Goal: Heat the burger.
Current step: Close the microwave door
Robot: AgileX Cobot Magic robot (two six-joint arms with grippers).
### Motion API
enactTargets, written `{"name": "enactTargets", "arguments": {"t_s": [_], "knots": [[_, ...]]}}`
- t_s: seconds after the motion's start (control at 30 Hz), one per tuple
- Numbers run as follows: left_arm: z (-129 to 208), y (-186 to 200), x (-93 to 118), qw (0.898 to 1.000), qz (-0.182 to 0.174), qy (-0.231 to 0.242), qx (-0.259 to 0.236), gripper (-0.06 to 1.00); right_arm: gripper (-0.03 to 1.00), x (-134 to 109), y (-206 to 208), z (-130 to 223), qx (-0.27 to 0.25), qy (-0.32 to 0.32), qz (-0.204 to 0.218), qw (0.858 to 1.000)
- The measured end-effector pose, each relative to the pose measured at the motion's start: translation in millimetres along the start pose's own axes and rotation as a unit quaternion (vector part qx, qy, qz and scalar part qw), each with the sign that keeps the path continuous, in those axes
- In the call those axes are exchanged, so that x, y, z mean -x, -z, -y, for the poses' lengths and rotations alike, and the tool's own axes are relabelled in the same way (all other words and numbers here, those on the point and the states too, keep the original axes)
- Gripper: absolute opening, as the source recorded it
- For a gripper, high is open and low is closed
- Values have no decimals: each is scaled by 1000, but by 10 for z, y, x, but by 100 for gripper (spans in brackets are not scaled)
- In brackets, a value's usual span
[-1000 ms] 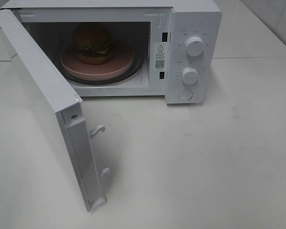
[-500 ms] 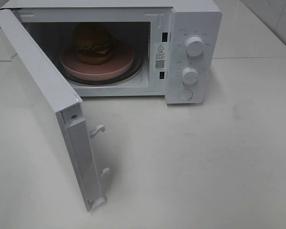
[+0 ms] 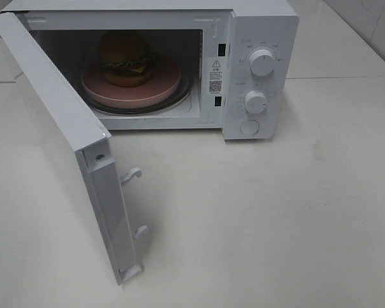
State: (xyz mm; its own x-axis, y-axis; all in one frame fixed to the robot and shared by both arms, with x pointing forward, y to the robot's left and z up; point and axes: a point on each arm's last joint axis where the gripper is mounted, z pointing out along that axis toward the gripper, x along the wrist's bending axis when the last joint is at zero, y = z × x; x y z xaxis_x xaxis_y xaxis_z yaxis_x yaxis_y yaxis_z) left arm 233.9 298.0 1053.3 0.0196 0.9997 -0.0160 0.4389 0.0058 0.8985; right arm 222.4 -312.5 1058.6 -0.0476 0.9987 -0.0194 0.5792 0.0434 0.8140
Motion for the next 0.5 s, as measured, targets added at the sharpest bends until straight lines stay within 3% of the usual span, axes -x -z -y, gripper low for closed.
{"name": "enactTargets", "arguments": {"t_s": [0.17,0.5], "knots": [[0,0,0,1000,0,0,0,99,76,-13,-92,49,30,-3,5,1000],[0,0,0,1000,0,0,0,99,76,-19,-124,40,40,-2,3,999]]}}
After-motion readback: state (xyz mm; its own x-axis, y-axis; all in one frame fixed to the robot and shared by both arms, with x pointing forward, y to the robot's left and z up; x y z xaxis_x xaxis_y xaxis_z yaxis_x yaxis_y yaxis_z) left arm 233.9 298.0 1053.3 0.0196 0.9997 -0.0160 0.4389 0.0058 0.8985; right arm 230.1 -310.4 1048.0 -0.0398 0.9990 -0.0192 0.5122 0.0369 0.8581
